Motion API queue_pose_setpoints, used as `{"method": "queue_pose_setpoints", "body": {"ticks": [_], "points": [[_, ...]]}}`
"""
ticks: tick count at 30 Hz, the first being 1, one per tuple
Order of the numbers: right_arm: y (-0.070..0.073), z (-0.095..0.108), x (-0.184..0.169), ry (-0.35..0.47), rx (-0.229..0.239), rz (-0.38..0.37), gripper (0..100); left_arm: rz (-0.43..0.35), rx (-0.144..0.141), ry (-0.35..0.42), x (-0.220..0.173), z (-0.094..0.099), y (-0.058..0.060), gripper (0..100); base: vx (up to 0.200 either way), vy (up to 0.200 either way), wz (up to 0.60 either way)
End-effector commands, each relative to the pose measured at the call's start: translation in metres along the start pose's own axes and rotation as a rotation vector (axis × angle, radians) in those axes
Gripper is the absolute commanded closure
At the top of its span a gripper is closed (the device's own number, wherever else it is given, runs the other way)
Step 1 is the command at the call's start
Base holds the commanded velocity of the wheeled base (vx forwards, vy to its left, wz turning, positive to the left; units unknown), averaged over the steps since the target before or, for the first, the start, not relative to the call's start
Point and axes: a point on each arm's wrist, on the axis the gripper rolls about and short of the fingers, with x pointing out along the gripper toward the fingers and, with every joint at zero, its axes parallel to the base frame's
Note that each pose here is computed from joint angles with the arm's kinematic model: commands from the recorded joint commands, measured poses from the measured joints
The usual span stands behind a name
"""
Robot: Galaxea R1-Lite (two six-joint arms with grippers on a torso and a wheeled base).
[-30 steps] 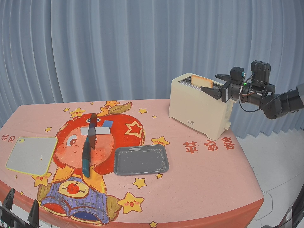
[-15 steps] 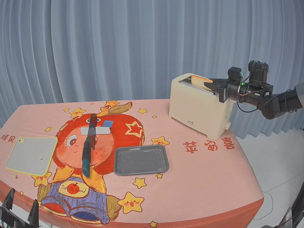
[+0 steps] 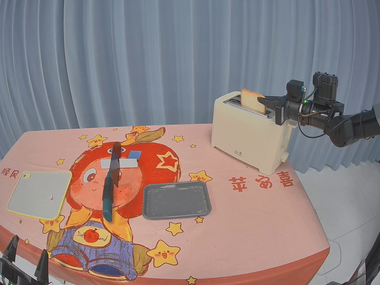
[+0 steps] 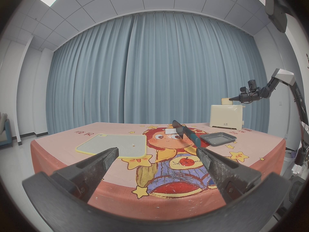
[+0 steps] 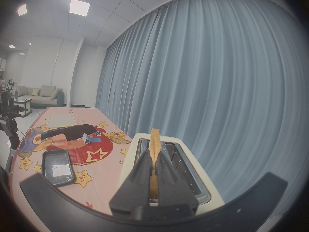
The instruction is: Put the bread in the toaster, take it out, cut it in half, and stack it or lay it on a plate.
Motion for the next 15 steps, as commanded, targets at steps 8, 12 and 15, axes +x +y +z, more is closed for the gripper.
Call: {"method": "queue_pose_setpoints", "body": {"ticks": [8, 12, 15], "points": [[0.003, 0.032, -0.025, -0.071, -0.027, -0.037, 100, 0.001, 0.0, 0.018, 0.001, -0.005, 0.0, 0, 0.0, 0.0, 0.0], [0.004, 0.043, -0.036, -0.098, -0.04, -0.047, 100, 0.001, 0.0, 0.018, 0.001, -0.005, 0.0, 0, 0.0, 0.0, 0.0], [0.007, 0.052, -0.045, -0.117, -0.038, -0.049, 100, 0.001, 0.001, 0.018, 0.001, -0.005, 0.0, 0, 0.0, 0.0, 0.0]]}}
